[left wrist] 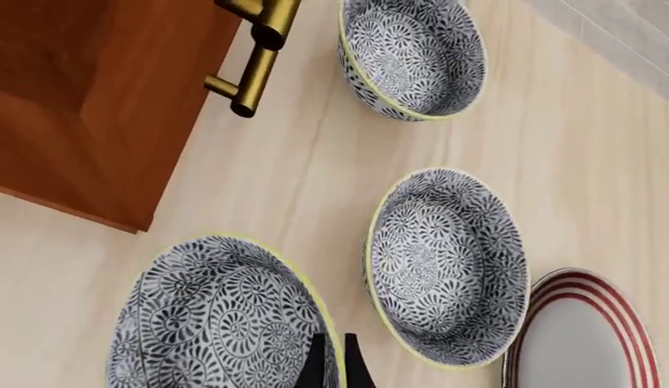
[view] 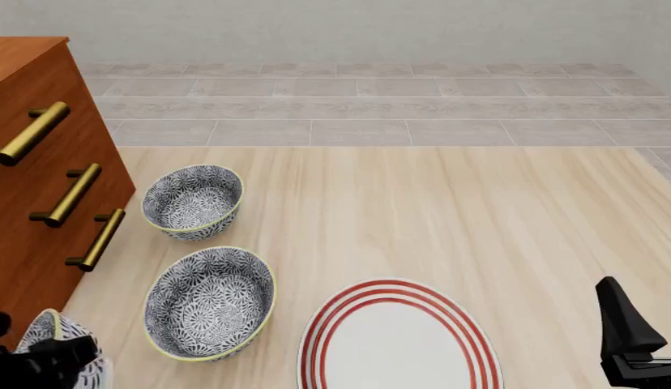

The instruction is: Put the bowl at the front on the plate.

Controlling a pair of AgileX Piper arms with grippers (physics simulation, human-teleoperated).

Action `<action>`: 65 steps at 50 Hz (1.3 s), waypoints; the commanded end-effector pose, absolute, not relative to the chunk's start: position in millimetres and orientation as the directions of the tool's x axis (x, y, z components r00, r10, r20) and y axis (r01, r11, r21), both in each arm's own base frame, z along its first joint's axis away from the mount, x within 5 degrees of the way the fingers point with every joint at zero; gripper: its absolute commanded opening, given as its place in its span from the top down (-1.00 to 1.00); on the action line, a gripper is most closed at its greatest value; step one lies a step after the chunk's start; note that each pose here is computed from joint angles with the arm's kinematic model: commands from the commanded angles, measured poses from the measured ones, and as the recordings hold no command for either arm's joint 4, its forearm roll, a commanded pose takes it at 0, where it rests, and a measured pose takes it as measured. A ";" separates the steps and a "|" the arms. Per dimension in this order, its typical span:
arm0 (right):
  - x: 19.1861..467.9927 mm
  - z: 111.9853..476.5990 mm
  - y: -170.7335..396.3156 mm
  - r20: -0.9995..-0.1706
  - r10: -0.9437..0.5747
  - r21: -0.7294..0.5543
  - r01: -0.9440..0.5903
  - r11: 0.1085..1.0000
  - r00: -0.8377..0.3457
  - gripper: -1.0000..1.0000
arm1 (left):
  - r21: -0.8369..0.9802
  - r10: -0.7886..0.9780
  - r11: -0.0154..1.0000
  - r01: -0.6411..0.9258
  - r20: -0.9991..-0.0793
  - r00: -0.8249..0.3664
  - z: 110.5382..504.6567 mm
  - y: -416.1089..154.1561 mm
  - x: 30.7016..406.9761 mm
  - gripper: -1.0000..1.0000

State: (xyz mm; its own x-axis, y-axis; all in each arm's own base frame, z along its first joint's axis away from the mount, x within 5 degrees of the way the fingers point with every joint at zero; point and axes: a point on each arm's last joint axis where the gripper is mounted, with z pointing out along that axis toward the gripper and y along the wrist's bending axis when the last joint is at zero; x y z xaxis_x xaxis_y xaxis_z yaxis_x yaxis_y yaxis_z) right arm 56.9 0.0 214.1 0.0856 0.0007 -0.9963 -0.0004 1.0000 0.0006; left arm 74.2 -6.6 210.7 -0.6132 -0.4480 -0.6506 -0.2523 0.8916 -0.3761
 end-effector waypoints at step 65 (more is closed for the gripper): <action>56.8 214.0 0.0 -0.996 0.001 0.001 0.000 1.000 0.086 -1.00 | -0.193 0.033 0.908 0.372 -0.852 -0.523 366.7 -60.0 110.2 1.00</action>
